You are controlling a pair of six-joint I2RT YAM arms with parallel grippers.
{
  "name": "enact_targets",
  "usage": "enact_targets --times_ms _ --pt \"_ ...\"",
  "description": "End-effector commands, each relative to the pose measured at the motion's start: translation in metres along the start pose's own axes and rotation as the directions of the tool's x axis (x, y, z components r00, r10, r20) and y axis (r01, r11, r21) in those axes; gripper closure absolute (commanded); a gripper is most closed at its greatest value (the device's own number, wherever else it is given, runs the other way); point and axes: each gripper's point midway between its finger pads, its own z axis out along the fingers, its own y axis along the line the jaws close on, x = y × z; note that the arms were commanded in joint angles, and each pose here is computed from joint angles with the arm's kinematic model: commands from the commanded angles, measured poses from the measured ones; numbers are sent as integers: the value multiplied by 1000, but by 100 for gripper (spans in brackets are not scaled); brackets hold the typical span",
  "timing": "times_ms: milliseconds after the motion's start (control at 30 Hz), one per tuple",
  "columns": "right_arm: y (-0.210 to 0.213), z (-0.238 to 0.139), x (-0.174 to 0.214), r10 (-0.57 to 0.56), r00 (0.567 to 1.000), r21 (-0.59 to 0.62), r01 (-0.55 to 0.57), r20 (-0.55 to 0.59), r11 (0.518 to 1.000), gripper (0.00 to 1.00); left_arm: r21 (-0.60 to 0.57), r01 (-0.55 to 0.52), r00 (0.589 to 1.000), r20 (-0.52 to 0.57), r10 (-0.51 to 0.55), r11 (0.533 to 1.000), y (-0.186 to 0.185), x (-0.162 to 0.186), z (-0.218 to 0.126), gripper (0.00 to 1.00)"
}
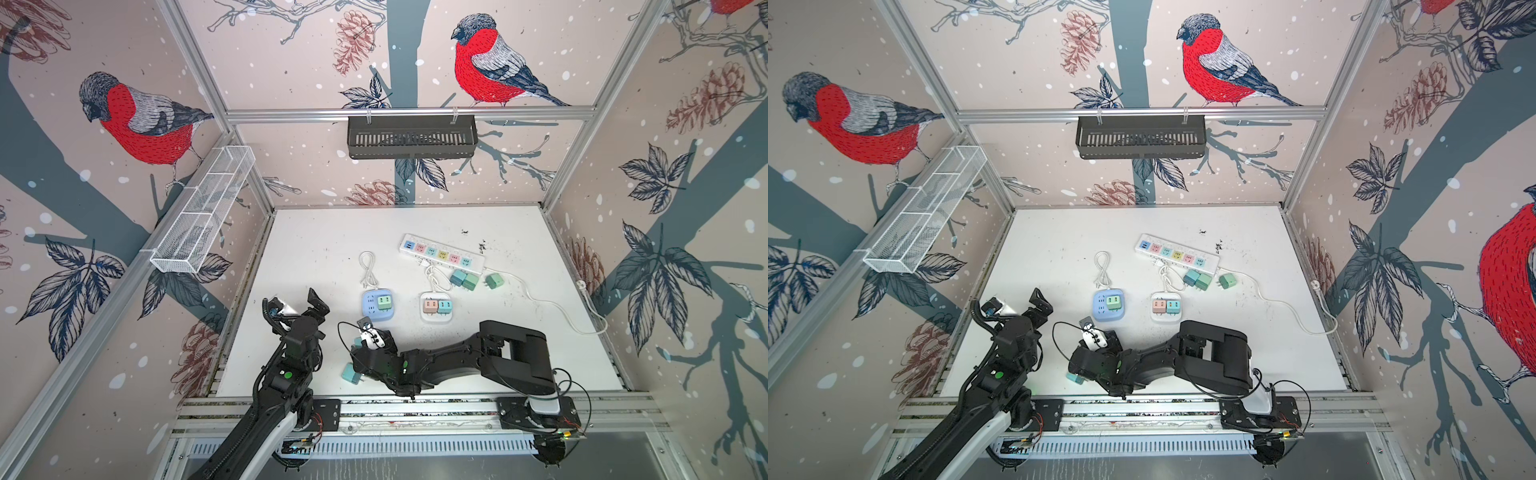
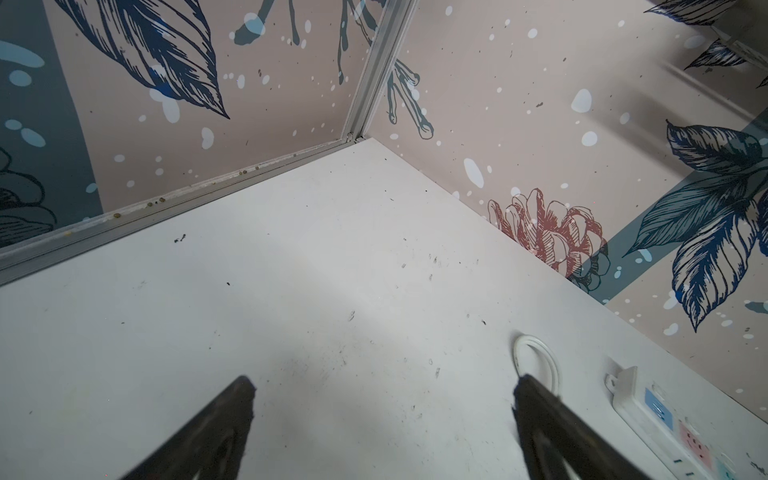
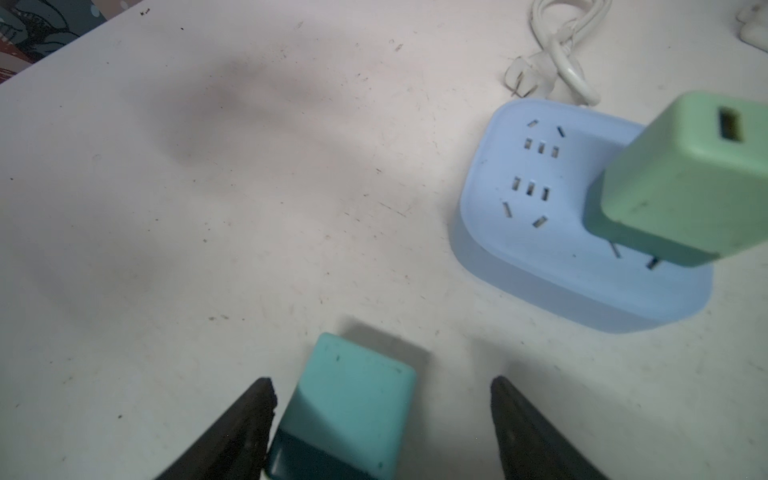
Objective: Insert the plug
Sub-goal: 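Lower the right gripper and close it on the teal adapter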
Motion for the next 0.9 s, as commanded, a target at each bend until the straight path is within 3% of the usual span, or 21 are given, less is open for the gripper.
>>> enact_targets --times_ms 0,500,867 --pt "-3 -3 -4 42 999 6 -43 29 999 19 -2 21 1000 18 -21 1000 -1 -5 0 3" --pt "18 6 3 15 1000 -90 -14 5 996 20 4 21 1000 14 -21 1000 -2 -4 1 3" --pt "14 14 9 10 1000 -79 -11 -12 997 33 7 19 1000 11 -19 1000 -2 -3 1 3"
